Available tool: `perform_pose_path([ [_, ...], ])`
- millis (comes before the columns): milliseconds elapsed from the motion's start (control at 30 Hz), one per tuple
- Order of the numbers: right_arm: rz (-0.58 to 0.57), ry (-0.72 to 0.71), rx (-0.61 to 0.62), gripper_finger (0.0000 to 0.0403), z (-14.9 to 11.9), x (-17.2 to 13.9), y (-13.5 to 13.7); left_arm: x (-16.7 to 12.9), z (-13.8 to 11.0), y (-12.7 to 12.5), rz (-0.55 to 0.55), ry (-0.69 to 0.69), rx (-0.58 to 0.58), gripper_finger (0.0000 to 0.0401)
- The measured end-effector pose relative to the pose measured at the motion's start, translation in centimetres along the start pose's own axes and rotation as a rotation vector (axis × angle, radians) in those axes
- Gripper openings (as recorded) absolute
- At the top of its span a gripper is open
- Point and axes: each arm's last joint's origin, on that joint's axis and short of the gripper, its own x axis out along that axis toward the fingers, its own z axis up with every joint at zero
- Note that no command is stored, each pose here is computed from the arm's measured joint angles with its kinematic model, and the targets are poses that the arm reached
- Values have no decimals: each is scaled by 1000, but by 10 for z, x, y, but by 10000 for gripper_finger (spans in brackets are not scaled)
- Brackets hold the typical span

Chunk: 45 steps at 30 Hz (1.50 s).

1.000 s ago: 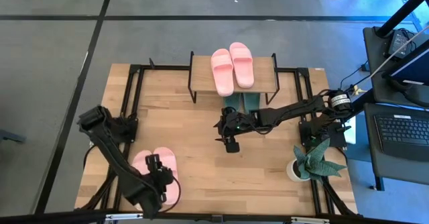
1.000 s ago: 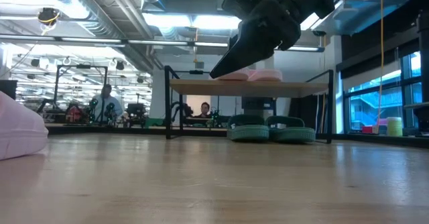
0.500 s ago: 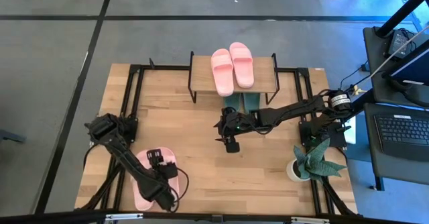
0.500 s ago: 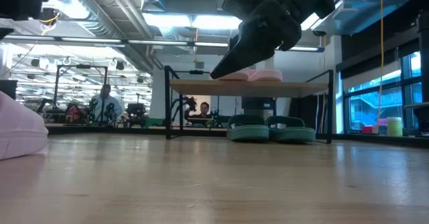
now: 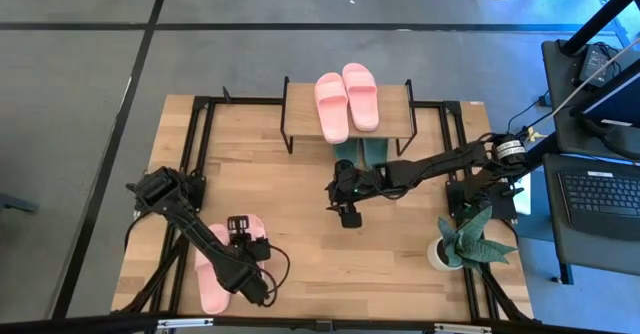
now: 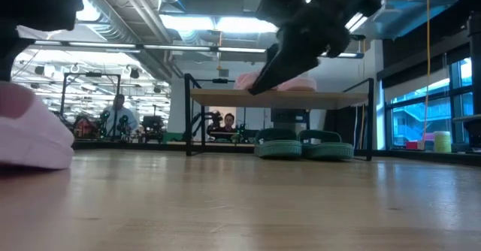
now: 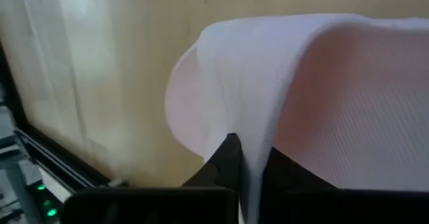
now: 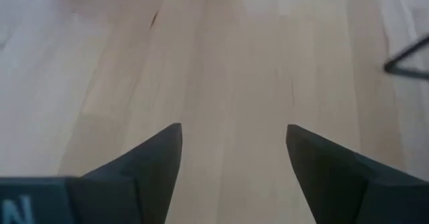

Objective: Pick and place slides into the shelf
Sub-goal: Put the pink slipper under the shelf

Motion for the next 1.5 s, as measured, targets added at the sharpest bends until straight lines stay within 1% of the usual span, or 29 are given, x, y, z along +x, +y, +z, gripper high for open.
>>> perform_pose_path([
  [100,5,28,40,268,1,-16,-1,1,4,9,58,-22,0,8],
  [200,6,64,58,268,0,-37,-1,-2,8,25,123,-50,-15,6],
  [267,6,81,63,268,-1,-53,-2,-6,13,37,129,-86,-48,4],
  [333,6,68,63,268,1,-68,-3,-9,18,47,132,-124,-80,4],
  [433,-7,42,63,268,-1,-89,-5,-11,30,60,119,-195,-96,3],
  [567,-87,-5,67,268,-17,-111,-6,-4,55,70,112,-280,-58,2],
  [633,-110,-39,73,268,-29,-119,-6,2,68,80,135,-310,-61,2],
  [767,-125,-155,87,268,-46,-129,-6,16,90,106,205,-321,-82,2],
  [867,-127,-210,93,268,-56,-135,-5,26,109,123,197,-347,-126,1],
  [933,-127,-219,94,268,-62,-138,-5,33,123,133,182,-382,-170,1],
  [1100,-128,-228,95,268,-67,-144,-5,56,150,153,193,-410,-214,1],
  [1433,-127,-216,92,268,-68,-144,-4,113,169,175,260,-284,-256,1],
  [1500,-127,-216,92,268,-68,-144,-4,126,173,177,272,-265,-242,1],
])
